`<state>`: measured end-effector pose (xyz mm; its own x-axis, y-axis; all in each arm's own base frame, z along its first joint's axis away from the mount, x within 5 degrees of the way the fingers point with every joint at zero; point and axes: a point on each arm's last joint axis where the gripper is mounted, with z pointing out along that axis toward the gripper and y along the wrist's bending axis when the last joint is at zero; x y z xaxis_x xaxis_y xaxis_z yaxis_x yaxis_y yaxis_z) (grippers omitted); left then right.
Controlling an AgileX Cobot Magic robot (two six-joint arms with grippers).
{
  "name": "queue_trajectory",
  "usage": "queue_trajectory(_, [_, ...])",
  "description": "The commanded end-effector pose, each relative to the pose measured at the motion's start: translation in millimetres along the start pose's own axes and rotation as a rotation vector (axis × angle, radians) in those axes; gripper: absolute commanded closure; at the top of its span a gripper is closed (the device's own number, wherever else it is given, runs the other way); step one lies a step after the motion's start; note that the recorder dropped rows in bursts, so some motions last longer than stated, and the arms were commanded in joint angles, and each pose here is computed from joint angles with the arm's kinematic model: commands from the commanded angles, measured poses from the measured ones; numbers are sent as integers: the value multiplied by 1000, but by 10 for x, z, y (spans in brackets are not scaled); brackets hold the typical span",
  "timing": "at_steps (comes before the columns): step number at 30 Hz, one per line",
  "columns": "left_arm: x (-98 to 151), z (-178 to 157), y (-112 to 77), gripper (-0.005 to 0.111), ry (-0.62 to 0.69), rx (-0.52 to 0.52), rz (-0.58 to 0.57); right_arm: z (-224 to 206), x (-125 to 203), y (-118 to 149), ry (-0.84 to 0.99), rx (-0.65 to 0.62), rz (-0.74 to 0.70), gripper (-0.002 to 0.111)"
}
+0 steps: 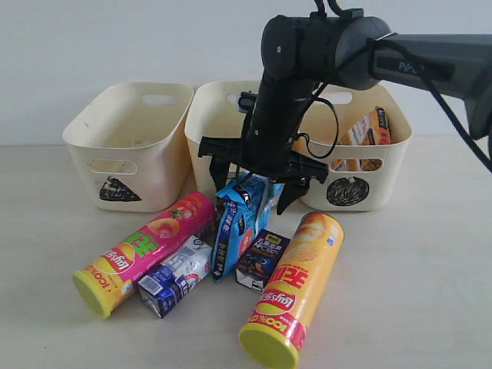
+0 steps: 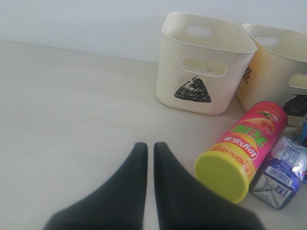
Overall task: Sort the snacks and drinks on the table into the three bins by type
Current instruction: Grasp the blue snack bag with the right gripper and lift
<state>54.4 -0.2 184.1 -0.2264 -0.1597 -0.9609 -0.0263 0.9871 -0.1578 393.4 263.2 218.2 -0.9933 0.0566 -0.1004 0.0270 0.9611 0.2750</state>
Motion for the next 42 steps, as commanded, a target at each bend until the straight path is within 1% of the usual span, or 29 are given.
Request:
queue_trajectory(1, [-11, -4, 0, 102, -7, -1, 0, -18, -21, 24, -24, -17, -26, 49])
queue_trajectory(3, [-11, -4, 0, 102, -7, -1, 0, -18, -9, 23, -11, -16, -32, 62])
queue_trajectory(5, [-11, -4, 0, 102, -7, -1, 0, -18, 10, 20, 10, -13, -49, 82])
queue_trajectory(6, [-11, -4, 0, 102, -7, -1, 0, -18, 17, 16, 17, -9, -58, 89])
queue_trajectory(8, [-11, -4, 0, 102, -7, -1, 0, -19, 38, 3, 41, 4, -71, 108])
queue_trajectory(15, [-11, -4, 0, 102, -7, -1, 0, -73, 39, -12, 34, 16, -83, 108])
queue_trajectory(22, [-11, -4, 0, 102, -7, -1, 0, -396, 72, 33, -22, -21, -110, 108])
queue_trajectory(34, [-11, -4, 0, 102, -7, -1, 0, -1349, 281, 91, -199, -120, -271, 108])
queue_trajectory(42, [-11, -4, 0, 102, -7, -1, 0, -1909, 374, -56, -304, -194, -305, 108])
